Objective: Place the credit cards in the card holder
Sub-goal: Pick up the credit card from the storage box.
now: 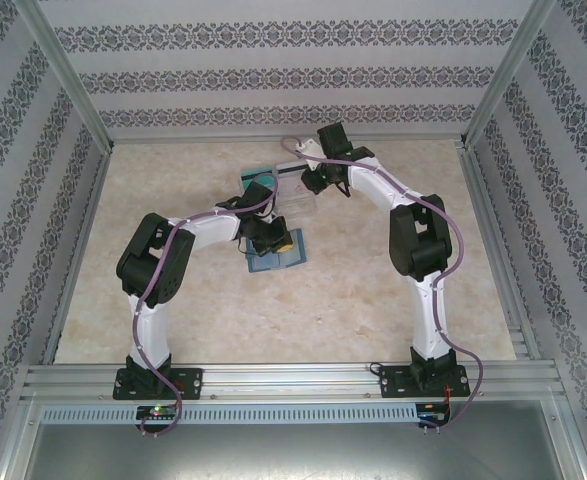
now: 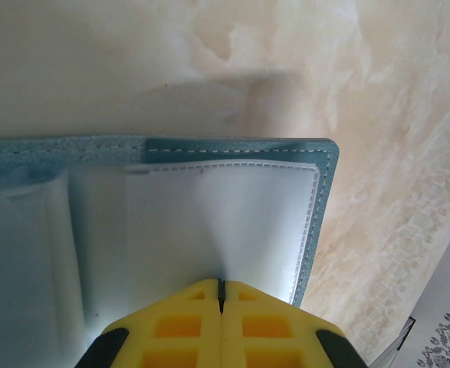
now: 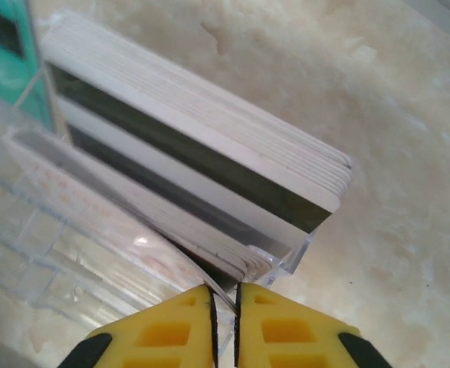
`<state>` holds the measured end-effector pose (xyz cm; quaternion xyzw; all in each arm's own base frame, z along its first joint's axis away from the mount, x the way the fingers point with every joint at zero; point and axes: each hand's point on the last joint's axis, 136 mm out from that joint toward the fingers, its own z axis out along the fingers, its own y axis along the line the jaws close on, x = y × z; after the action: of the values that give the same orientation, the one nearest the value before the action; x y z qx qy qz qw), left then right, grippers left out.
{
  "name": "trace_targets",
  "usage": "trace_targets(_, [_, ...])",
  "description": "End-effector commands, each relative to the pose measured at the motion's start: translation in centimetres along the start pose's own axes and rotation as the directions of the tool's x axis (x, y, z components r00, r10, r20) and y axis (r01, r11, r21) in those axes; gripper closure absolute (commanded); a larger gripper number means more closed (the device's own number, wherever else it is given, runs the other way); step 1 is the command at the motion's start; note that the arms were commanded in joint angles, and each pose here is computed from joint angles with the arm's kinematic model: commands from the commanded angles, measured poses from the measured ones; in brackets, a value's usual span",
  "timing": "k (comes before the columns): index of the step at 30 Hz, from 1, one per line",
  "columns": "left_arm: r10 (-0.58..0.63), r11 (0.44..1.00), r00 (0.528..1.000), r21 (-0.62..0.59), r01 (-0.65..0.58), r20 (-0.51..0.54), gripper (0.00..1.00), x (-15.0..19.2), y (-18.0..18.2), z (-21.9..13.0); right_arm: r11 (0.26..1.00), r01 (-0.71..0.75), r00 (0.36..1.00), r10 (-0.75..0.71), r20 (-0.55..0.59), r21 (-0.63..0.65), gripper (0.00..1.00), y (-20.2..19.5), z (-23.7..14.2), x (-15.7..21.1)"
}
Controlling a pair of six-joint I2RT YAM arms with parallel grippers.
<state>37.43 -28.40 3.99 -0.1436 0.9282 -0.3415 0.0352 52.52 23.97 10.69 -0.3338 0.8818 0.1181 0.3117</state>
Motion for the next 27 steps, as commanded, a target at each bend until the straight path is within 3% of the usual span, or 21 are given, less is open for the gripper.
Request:
trace_targets(1, [0.017, 1.0, 1.0, -0.019, -0.017, -0.017, 1.0, 0.6, 0.3, 0.3, 1.0, 0.002, 0.999, -0.002, 0.05, -0.007, 0.88, -0.1, -2.1, -1.4])
trace_targets(4, [0.018, 1.0, 1.0, -0.019, -0.018, -0.018, 1.0, 0.6, 0.3, 0.4, 1.0, 0.003, 0.998, -0.002, 0.056, -0.014, 0.97, -0.1, -2.4, -1.5])
trace_targets(7, [0.017, 1.0, 1.0, -0.02, -0.018, -0.019, 1.0, 0.6, 0.3, 0.4, 1.0, 0.003, 0.998, -0.001, 0.063, -0.03, 0.98, 0.0, -2.6, -1.5])
trace_targets(27, [0.021, 1.0, 1.0, -0.02, -0.021, -0.019, 1.0, 0.6, 0.1, 0.3, 0.951, -0.082, 0.979, 0.132, 0.154, -0.297, 0.99, 1.5, -5.8, -3.2])
